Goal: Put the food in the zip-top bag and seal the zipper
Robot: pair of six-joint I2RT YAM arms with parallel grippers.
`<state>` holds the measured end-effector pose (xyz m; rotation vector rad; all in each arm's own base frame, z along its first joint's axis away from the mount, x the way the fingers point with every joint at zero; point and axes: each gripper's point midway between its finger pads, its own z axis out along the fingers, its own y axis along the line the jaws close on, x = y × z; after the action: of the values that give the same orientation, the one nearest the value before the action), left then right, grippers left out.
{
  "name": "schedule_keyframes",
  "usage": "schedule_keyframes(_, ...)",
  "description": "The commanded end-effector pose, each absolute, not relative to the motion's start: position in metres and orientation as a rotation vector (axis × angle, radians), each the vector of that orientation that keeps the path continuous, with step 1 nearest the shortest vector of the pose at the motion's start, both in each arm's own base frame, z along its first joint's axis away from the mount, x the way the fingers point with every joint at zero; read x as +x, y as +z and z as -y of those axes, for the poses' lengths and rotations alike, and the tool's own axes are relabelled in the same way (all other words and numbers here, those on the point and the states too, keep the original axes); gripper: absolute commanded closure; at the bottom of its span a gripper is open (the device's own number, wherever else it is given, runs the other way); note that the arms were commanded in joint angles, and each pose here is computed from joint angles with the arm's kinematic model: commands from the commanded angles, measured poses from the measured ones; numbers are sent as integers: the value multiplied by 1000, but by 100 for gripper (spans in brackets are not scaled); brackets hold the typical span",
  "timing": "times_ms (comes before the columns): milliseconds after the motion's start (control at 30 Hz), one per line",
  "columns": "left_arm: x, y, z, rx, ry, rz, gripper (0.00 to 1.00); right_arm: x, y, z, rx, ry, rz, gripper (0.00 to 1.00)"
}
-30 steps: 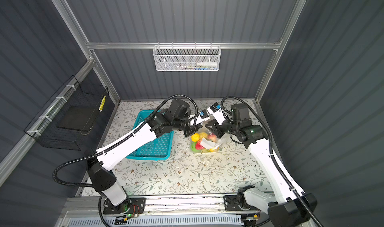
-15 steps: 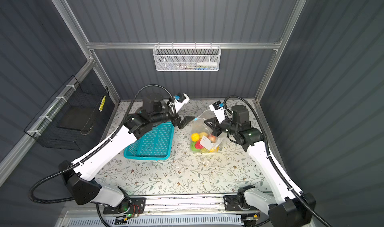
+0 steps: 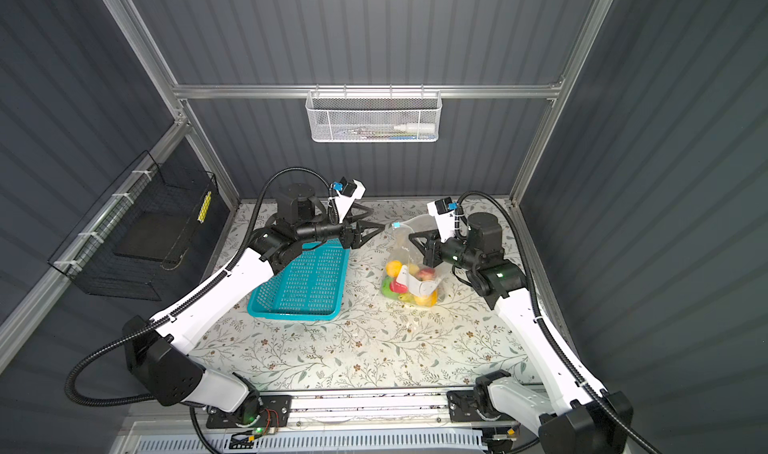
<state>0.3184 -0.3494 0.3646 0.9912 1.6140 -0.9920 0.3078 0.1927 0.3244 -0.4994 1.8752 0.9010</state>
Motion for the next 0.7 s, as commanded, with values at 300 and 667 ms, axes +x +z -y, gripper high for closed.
schedule_keyframes(300, 334, 330, 381, 1006, -1187, -1654, 53, 310, 340, -192, -488, 906, -1838, 100)
schedule_keyframes(667, 339, 330, 388, 981, -1248, -1651, 62, 310, 335, -191, -496, 897, -1851, 100)
